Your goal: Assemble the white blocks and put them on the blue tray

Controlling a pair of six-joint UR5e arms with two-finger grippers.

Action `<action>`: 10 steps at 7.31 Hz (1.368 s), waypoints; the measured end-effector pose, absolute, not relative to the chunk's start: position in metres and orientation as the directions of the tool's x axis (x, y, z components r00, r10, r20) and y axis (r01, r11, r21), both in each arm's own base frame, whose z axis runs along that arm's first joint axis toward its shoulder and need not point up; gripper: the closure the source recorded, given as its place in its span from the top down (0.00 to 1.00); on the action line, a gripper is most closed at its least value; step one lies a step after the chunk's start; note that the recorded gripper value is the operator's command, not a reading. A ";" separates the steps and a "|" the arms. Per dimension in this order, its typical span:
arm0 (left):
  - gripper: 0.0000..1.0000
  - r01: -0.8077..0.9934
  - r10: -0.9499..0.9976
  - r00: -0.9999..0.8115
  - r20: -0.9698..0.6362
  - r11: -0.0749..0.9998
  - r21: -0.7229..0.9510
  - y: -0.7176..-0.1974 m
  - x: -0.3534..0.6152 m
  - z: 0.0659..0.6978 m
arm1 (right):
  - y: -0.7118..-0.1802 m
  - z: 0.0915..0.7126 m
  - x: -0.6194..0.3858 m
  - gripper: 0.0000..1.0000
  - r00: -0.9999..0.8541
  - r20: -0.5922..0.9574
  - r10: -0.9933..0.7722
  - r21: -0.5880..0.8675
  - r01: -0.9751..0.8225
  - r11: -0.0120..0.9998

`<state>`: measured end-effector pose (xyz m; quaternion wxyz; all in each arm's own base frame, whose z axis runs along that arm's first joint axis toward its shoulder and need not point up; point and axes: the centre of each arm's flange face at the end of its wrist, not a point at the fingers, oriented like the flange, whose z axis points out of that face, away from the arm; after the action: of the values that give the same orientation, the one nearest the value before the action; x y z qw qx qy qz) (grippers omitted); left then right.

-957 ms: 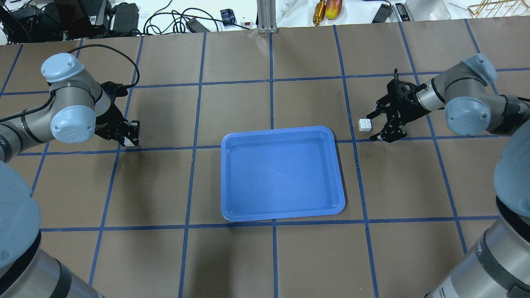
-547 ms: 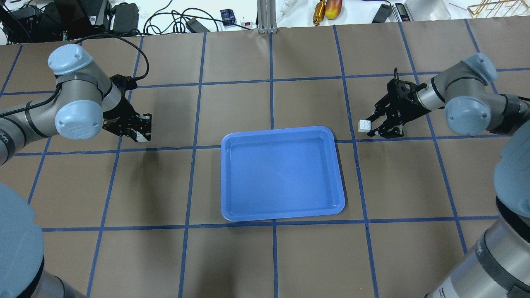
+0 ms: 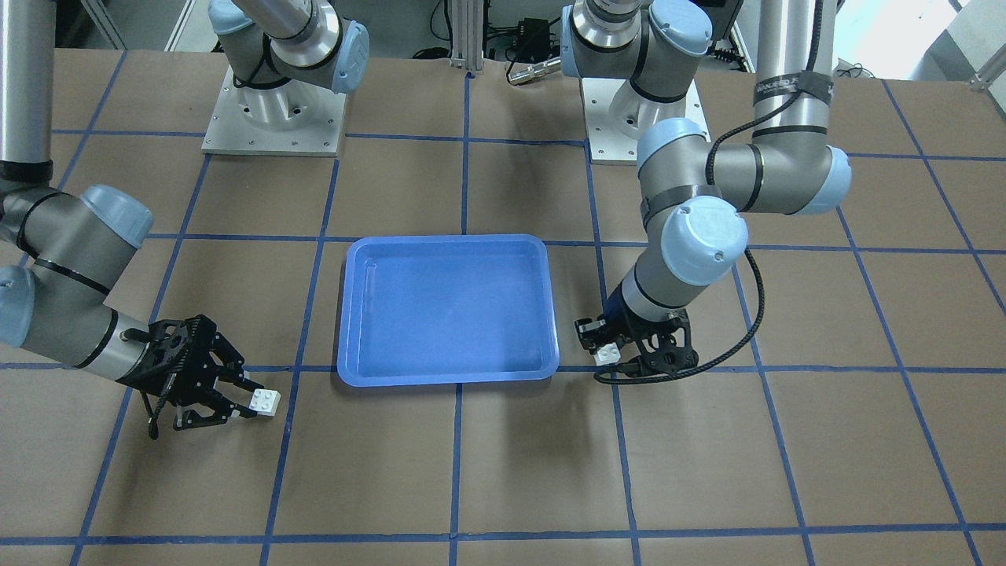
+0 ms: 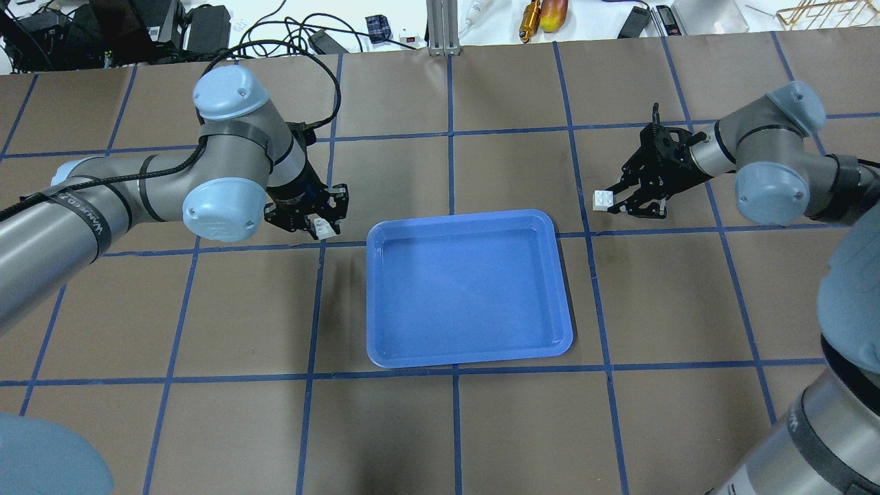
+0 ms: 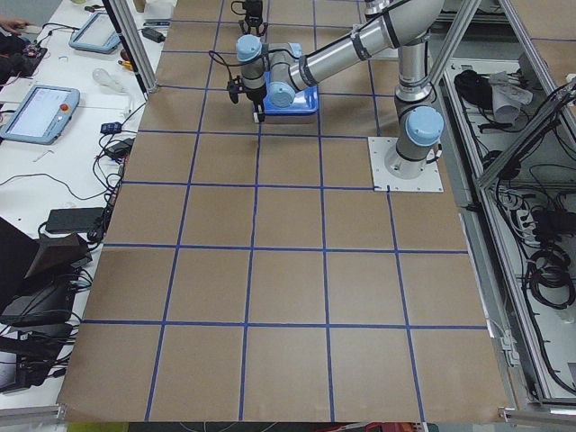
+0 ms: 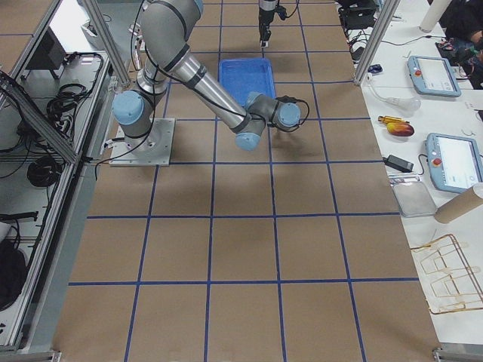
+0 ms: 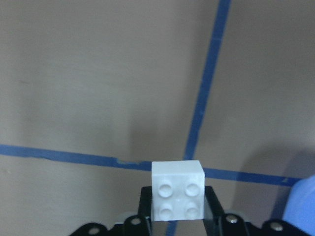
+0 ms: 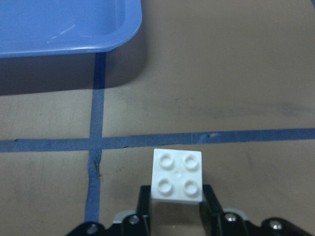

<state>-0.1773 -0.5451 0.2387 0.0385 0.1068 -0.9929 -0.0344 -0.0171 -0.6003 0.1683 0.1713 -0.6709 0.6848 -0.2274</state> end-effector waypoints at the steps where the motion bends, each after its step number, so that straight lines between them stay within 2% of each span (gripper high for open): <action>1: 0.00 -0.180 -0.185 -0.981 0.066 0.980 0.080 -0.525 -0.220 0.240 | -0.597 0.184 -0.011 0.13 -0.034 0.084 -0.996 -0.536 -0.844 -0.016; 3: 0.00 -0.072 -0.078 -0.995 0.061 0.993 0.091 -0.481 -0.292 0.232 | -0.572 0.217 0.016 0.12 -0.003 0.085 -0.996 -0.534 -0.844 -0.043; 6: 0.00 -0.054 -0.064 -0.993 0.102 0.993 0.105 -0.453 -0.333 0.209 | -0.489 0.236 0.063 0.12 0.044 0.077 -0.996 -0.537 -0.840 -0.078; 7: 0.40 -0.051 -0.064 -0.990 0.126 0.993 0.104 -0.445 -0.336 0.201 | -0.462 0.237 0.078 0.12 0.062 0.076 -0.995 -0.538 -0.838 -0.094; 8: 0.85 -0.049 -0.063 -0.989 0.137 0.994 0.102 -0.439 -0.336 0.195 | -0.442 0.234 0.093 0.12 0.086 0.078 -0.993 -0.538 -0.835 -0.114; 9: 0.93 -0.049 -0.064 -0.988 0.139 0.993 0.106 -0.434 -0.334 0.190 | -0.431 0.230 0.107 0.12 0.109 0.084 -0.990 -0.537 -0.832 -0.137; 10: 0.95 -0.050 -0.065 -0.988 0.139 0.993 0.109 -0.432 -0.333 0.187 | -0.427 0.227 0.121 0.12 0.120 0.088 -0.989 -0.536 -0.831 -0.149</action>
<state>-0.3334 -0.4319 0.1872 0.0714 0.0291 -0.9956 -0.0529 0.1205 -0.4272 0.2270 0.1813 -0.7260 0.6268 -0.2173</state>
